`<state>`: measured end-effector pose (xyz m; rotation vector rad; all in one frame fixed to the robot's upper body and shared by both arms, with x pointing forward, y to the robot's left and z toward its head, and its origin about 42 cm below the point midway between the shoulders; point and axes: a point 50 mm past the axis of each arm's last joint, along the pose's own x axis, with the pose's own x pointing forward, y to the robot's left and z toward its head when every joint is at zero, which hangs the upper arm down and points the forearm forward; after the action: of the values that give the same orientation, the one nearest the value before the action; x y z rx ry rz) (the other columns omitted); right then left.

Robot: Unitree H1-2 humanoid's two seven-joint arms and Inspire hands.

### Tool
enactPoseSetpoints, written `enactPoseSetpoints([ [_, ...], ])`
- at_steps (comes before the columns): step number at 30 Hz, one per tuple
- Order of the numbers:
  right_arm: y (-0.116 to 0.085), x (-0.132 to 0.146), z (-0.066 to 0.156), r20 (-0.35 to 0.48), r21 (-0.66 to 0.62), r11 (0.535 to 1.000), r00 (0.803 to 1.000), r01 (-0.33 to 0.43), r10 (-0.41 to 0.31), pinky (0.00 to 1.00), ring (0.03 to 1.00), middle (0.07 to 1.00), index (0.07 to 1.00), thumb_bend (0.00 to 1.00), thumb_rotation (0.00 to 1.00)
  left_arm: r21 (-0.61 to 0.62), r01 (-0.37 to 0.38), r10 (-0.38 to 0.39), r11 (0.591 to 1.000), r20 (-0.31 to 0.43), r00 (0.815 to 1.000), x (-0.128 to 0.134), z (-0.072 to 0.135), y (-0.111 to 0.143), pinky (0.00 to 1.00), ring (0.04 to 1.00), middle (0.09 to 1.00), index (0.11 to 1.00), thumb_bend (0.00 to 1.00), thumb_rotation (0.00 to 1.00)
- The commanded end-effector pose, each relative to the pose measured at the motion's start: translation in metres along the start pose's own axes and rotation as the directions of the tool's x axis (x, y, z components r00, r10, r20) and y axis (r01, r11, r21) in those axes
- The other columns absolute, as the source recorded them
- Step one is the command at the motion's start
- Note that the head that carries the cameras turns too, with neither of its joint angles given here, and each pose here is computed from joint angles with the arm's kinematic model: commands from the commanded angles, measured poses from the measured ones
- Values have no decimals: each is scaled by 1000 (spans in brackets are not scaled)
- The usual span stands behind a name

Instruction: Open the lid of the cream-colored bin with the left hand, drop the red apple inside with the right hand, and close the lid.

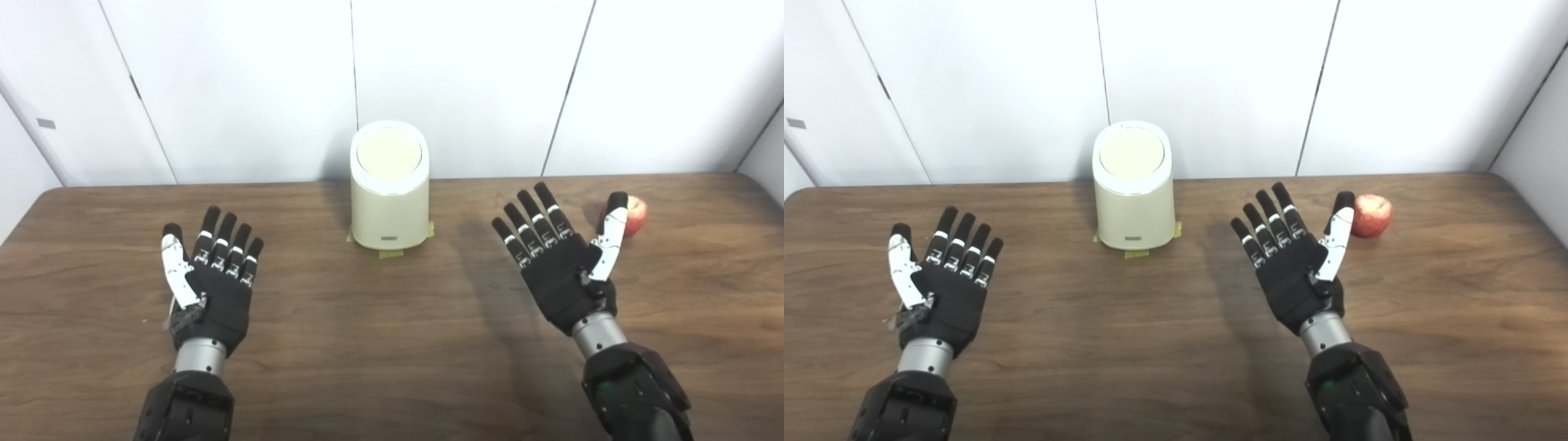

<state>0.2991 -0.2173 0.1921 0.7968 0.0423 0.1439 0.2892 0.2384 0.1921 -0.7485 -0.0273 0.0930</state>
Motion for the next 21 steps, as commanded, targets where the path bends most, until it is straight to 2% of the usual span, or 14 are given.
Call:
enactPoseSetpoints([
  [1,15,5,13,41,-44,997,997,-70,72,999,1000,1000,1000,615,1000,15,80,-80,997,36,996,5,11,-16,1000,1000,1000,1000,464,1000],
  [6,15,4,15,48,-115,992,997,-48,53,1000,1000,1000,1000,632,1000,34,101,-102,994,17,995,5,13,-14,1000,1000,1000,1000,479,1000],
  [8,16,4,16,66,-138,990,997,-19,28,958,1000,1000,992,620,983,43,101,-101,994,12,995,5,13,-13,1000,1000,1000,1000,487,1000],
  [9,17,4,16,76,-141,990,997,-7,18,920,982,982,974,597,936,52,94,-95,994,14,995,5,14,-13,1000,1000,1000,1000,487,1000],
  [12,16,5,17,101,-122,992,995,23,-11,744,826,851,864,520,652,64,66,-68,996,26,997,4,16,-13,1000,994,987,1000,478,1000],
  [14,15,6,17,113,-96,994,993,44,-33,577,661,715,728,533,384,52,47,-48,998,35,998,4,17,-14,932,919,923,956,473,993],
  [15,14,6,17,117,-88,995,992,50,-39,536,623,680,615,516,273,46,43,-45,998,38,998,4,18,-15,885,878,890,928,471,981],
  [17,13,7,17,124,-89,994,991,56,-45,460,553,616,520,500,179,35,41,-42,999,39,998,4,18,-15,789,786,821,862,452,951],
  [18,14,7,17,129,-91,994,990,62,-50,426,519,533,515,506,96,27,40,-41,999,40,998,4,18,-15,747,746,790,829,431,928],
  [19,14,8,17,133,-90,994,990,66,-53,395,479,489,512,509,53,23,39,-40,999,40,998,5,18,-15,657,675,735,770,389,888],
  [20,14,8,17,136,-89,994,989,68,-56,375,452,464,509,510,25,24,39,-40,999,40,998,5,19,-15,566,607,680,716,347,843],
  [21,14,8,17,137,-90,994,989,69,-56,371,448,458,507,511,16,28,41,-42,999,41,998,5,19,-15,527,583,664,706,322,826],
])
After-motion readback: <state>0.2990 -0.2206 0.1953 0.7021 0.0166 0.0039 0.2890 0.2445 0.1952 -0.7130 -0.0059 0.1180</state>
